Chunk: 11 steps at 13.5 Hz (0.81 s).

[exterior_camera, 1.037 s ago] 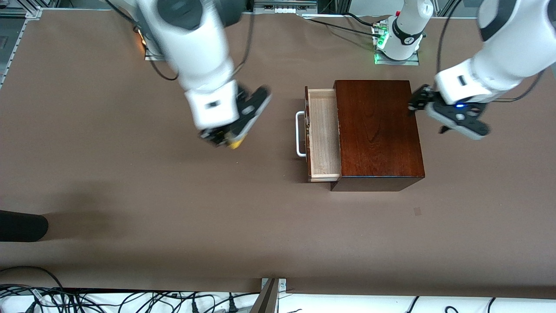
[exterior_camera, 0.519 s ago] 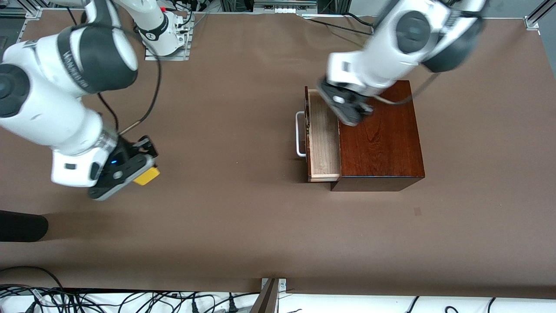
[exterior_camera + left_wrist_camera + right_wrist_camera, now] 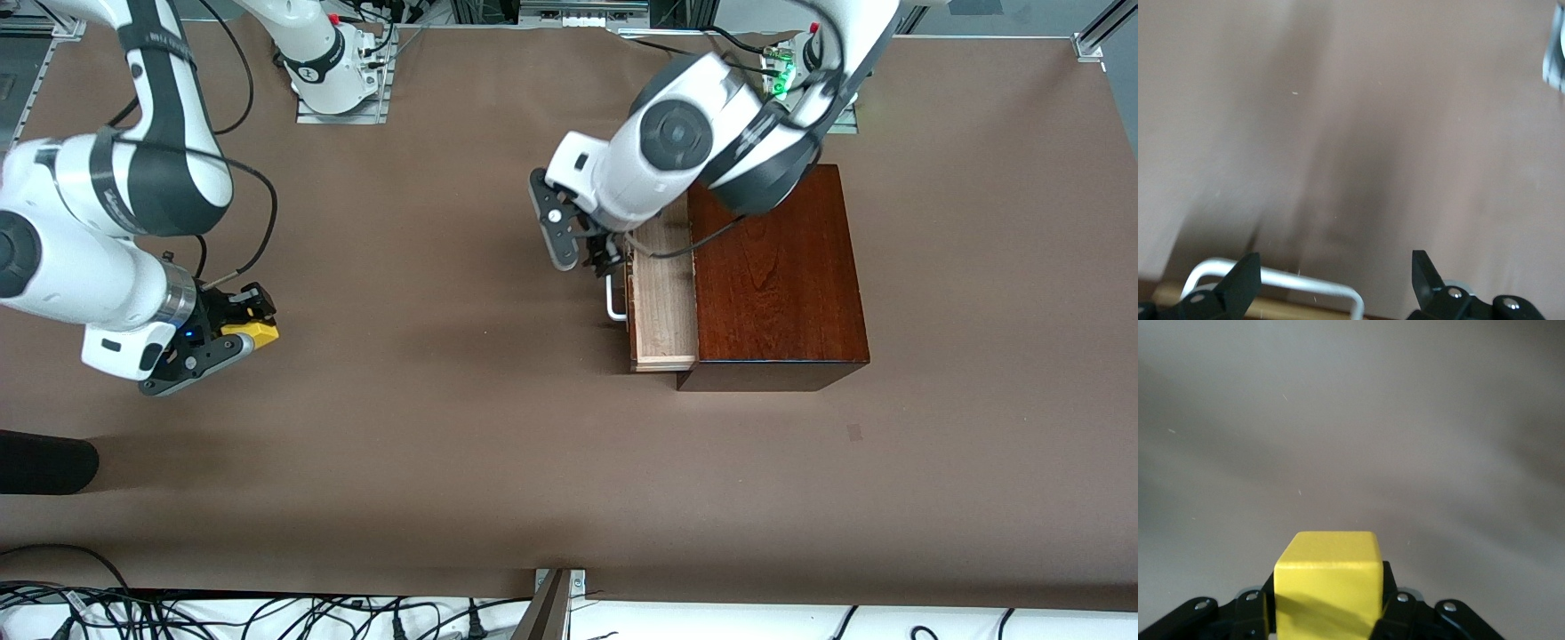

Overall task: Open drawer, take yellow block, close drawer
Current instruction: 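Carry the cube away with the right gripper while the left gripper reaches the drawer, then push the drawer shut with the left gripper while the right gripper lowers the cube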

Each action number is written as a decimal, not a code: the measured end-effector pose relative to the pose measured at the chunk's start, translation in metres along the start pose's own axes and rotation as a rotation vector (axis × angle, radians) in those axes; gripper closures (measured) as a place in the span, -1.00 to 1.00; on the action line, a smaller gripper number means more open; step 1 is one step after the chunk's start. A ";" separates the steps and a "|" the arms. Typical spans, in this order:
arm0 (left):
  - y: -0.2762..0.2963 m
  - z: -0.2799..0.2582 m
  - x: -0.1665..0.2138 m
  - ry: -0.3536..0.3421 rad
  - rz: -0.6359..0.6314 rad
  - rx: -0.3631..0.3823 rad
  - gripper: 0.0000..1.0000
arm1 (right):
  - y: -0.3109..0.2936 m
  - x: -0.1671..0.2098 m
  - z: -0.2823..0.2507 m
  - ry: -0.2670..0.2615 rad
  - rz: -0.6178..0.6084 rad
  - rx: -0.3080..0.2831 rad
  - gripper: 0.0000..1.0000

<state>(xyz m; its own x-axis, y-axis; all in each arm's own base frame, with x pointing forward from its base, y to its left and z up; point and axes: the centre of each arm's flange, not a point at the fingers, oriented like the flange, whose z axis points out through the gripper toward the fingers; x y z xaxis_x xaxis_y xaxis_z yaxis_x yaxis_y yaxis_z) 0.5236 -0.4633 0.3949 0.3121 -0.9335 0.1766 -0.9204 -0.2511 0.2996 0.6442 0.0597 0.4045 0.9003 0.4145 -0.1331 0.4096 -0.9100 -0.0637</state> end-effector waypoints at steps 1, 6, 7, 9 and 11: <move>-0.008 0.023 0.001 -0.003 0.067 -0.018 -1.00 | 0.006 -0.009 0.022 -0.005 0.029 0.003 -0.11; -0.020 0.085 0.004 -0.087 0.276 0.024 -1.00 | 0.001 -0.055 0.124 0.016 0.142 -0.002 -0.11; -0.019 0.091 0.003 -0.107 0.295 0.026 -1.00 | -0.002 -0.062 0.142 0.030 0.161 -0.006 -0.11; -0.018 0.105 -0.004 -0.156 0.341 0.024 -1.00 | -0.008 -0.077 0.175 0.064 0.205 -0.016 -0.11; -0.019 0.117 -0.015 -0.220 0.365 -0.009 -1.00 | -0.014 -0.087 0.196 0.066 0.246 -0.016 -0.11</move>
<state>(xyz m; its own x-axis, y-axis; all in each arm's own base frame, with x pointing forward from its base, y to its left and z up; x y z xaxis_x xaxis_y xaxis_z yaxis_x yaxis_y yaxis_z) 0.5086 -0.4740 0.2770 -0.0927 -0.9933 0.0690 -0.9588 0.1077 0.2627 0.5313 0.0375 0.2231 0.9807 0.1796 -0.0776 0.1784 -0.9837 -0.0219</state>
